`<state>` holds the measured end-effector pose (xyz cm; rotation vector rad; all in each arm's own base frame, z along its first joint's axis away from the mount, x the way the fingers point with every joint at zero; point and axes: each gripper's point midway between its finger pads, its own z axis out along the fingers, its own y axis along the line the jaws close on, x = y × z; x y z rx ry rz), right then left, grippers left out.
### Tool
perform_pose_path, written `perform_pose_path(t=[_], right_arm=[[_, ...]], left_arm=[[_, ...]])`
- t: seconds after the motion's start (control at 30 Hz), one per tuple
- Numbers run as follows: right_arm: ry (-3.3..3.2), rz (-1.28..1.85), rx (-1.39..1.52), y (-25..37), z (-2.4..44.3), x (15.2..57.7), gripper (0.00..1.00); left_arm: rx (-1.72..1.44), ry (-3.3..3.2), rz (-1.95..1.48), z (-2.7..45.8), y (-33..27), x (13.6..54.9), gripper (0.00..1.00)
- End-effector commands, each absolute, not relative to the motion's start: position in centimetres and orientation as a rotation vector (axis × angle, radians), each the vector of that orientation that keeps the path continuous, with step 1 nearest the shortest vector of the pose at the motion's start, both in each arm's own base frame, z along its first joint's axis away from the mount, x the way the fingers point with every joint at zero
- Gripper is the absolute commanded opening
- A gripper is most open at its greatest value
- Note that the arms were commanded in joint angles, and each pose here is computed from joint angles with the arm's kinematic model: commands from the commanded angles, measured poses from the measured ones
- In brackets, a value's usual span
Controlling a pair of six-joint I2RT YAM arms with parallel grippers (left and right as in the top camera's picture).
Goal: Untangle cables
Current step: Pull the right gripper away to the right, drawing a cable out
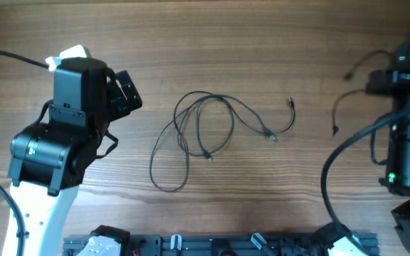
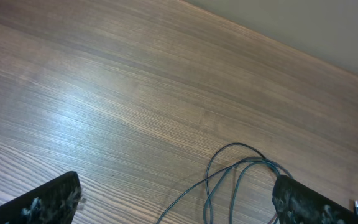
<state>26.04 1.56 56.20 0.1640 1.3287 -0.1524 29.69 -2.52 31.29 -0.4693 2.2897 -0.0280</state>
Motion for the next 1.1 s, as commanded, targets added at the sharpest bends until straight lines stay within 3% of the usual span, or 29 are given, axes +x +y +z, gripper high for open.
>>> perform_pose_path(t=[0.0,0.2,0.37,0.63,0.93,1.07], right_arm=[[1.386,-0.536,0.311,-3.8,55.4,25.2,0.04],[1.515,-0.838,0.418,-10.1,51.3,29.1,0.04],[1.710,-0.690,0.549,-16.9,43.9,33.0,0.04],[1.800,-0.272,0.982,-28.6,35.2,29.9,0.04],[1.839,-0.096,1.066,-30.8,32.0,28.3,0.04],[1.932,-0.035,1.154,-31.9,27.1,29.2,0.04]], left_arm=[[-0.480,2.279,-0.039,31.6,-2.4,29.6,1.00],[-0.480,2.279,-0.039,31.6,-2.4,29.6,1.00],[-0.480,2.279,-0.039,31.6,-2.4,29.6,1.00],[-0.480,2.279,-0.039,31.6,-2.4,29.6,1.00],[-0.480,2.279,-0.039,31.6,-2.4,29.6,1.00],[-0.480,2.279,-0.039,31.6,-2.4,29.6,1.00]])
